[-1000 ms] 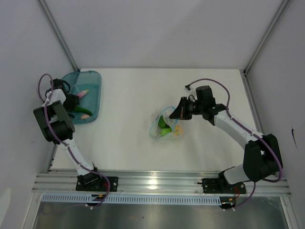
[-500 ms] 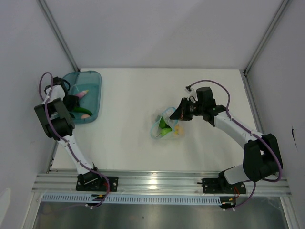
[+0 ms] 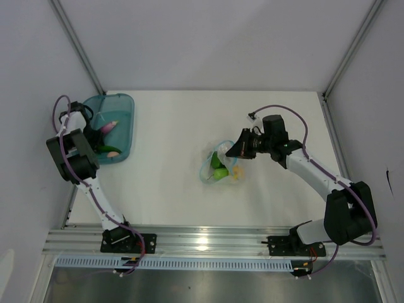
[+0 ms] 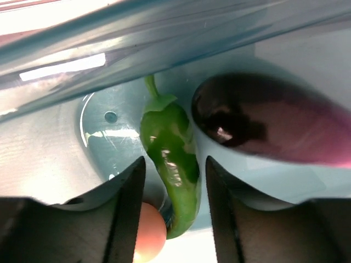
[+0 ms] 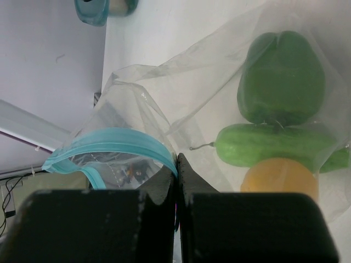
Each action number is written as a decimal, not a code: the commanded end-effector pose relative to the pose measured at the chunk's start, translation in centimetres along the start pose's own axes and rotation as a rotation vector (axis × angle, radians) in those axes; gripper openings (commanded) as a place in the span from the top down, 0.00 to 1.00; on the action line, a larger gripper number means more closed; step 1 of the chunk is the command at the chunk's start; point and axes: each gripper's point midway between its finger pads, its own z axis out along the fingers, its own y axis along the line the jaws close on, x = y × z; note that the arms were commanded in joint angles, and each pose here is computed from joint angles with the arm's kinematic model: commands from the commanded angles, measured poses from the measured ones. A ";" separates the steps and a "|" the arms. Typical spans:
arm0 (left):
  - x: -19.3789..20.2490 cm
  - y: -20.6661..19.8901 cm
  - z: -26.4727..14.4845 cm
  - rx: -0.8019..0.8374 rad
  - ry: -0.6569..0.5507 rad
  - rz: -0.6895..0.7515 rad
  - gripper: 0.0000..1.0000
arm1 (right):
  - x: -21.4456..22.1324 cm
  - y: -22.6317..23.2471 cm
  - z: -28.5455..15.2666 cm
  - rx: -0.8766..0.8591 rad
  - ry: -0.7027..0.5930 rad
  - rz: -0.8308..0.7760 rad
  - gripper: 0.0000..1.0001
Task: Place the food in the zip-top bag and seal the zipper
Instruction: Pick up the fake vegetable from the bin.
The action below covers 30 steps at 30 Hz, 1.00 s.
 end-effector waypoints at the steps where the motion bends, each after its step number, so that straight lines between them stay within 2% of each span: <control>1: -0.8 -0.7 -0.1 0.023 -0.003 -0.006 0.55 | -1.0 1.3 -0.8 -0.029 -0.049 -0.036 1.00; 4: -0.5 -0.7 0.0 0.029 0.006 0.002 0.68 | -1.1 1.4 -1.0 -0.028 -0.053 -0.040 1.00; 12: -0.5 -0.6 0.0 0.075 0.011 -0.007 0.85 | -1.2 1.4 -1.0 -0.028 -0.055 -0.040 1.00; 24: 0.0 -0.1 -0.6 0.149 0.034 -0.012 0.99 | -1.1 1.2 -0.8 -0.027 -0.047 -0.039 1.00; 30: -0.8 -0.4 -2.7 0.201 0.000 -0.018 0.99 | -1.0 1.5 -0.6 -0.034 -0.044 -0.037 1.00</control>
